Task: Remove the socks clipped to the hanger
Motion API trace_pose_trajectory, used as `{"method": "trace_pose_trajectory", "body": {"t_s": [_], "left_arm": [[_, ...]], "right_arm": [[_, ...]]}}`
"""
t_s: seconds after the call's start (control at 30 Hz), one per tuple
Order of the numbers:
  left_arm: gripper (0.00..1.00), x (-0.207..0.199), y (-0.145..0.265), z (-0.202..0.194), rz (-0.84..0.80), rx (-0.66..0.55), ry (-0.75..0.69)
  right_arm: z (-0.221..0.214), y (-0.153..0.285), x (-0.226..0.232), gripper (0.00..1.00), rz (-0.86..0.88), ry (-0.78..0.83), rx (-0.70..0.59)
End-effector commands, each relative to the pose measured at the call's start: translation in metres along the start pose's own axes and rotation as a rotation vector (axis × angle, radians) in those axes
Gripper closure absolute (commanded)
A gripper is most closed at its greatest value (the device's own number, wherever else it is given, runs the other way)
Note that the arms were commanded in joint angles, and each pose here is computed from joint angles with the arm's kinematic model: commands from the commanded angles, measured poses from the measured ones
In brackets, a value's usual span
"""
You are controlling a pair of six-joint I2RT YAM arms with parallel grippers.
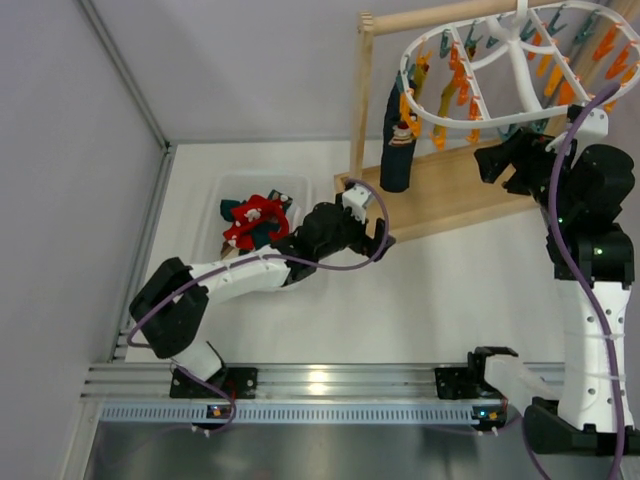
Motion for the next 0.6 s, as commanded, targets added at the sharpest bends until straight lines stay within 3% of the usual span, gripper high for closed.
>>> {"method": "trace_pose_trajectory", "body": {"t_s": [0.0, 0.07, 0.4, 0.57], "left_arm": [[0.01, -0.015, 0.021, 0.025, -0.048, -0.108, 0.022], [0.01, -0.021, 0.025, 0.022, -0.061, -0.104, 0.033], [0.01, -0.028, 0.048, 0.004, -0.04, -0.089, 0.068], [0.01, -0.035, 0.041, 0.012, -0.075, -0.096, 0.049]], "right_arm": [[0.022, 0.018, 0.019, 0.22, 0.057, -0.019, -0.093], [0.025, 0.025, 0.019, 0.22, 0.023, 0.008, -0.107], [-0.022, 0.004, 0.074, 0.28, 0.185, 0.183, 0.141], [-0.034, -0.001, 0.089, 0.27, 0.185, 0.17, 0.078]]}}
Point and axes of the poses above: each gripper's point midway between its finger pads, its own y axis back along the fingers, its own x axis along the line the jaws close on, z = x × y, the point moved 8 cm from there along y, back along the fingers, and after that the axes turned 5 degrees about -y, right-handed, at the moved point
